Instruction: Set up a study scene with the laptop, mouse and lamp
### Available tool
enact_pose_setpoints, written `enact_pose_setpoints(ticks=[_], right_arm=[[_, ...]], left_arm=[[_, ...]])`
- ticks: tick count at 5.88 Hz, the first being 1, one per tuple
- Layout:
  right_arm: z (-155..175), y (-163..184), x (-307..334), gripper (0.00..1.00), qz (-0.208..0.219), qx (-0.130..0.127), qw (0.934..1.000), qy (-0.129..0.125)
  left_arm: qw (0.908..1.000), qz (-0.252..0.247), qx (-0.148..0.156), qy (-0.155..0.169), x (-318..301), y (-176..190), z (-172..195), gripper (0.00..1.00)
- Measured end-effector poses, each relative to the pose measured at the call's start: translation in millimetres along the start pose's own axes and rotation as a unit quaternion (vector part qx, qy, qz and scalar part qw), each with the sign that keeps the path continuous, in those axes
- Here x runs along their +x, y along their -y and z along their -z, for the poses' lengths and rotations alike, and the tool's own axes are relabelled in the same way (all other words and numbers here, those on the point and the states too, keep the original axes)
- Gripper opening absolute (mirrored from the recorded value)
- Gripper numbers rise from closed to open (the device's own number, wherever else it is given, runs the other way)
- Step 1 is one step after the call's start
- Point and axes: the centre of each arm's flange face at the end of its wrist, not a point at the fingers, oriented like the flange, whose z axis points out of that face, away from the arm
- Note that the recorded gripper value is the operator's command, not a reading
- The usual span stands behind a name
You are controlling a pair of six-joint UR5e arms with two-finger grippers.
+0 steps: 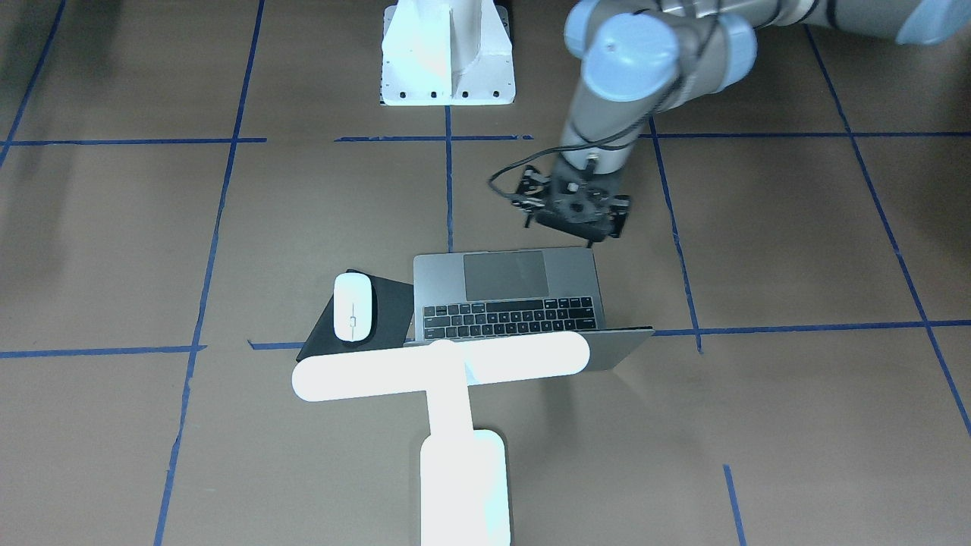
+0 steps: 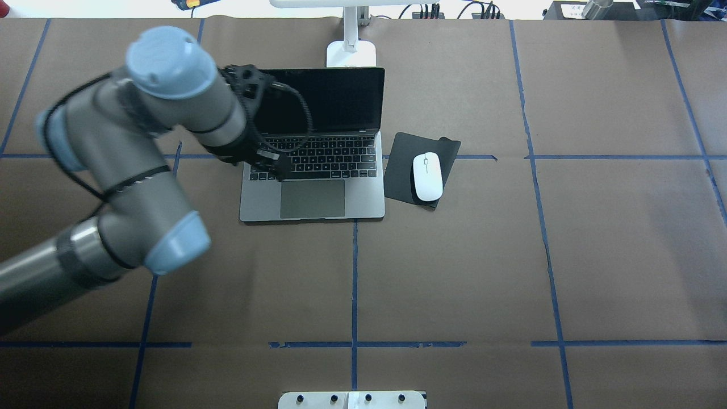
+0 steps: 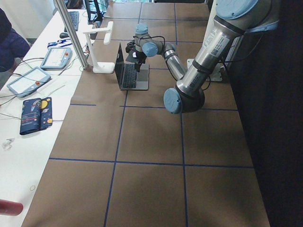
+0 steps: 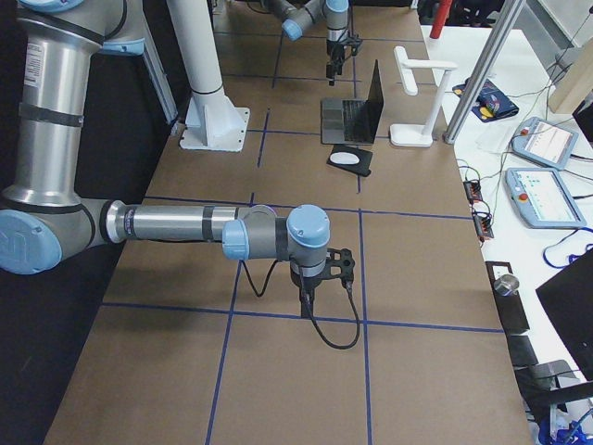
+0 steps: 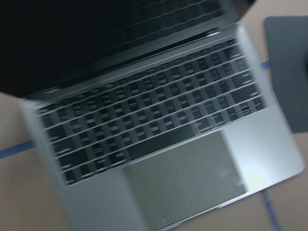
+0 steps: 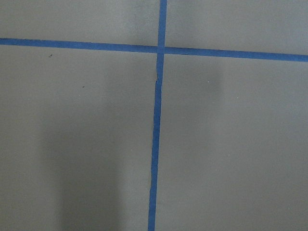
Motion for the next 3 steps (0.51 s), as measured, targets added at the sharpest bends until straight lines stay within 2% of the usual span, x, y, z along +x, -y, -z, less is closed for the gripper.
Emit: enact_pose_setpoints(ticks=[2,3], right_arm=[[-1,0,0,1.00,0.001,-0.001,1.0000,0.000],[-1,0,0,1.00,0.001,-0.001,1.0000,0.000]], left_arm=[[0.9980,-0.060,-0.016,0.011,-138,-25,31,1.00],[0.9968,-0.075,-0.023,0.012,-203,-38,47,1.00]])
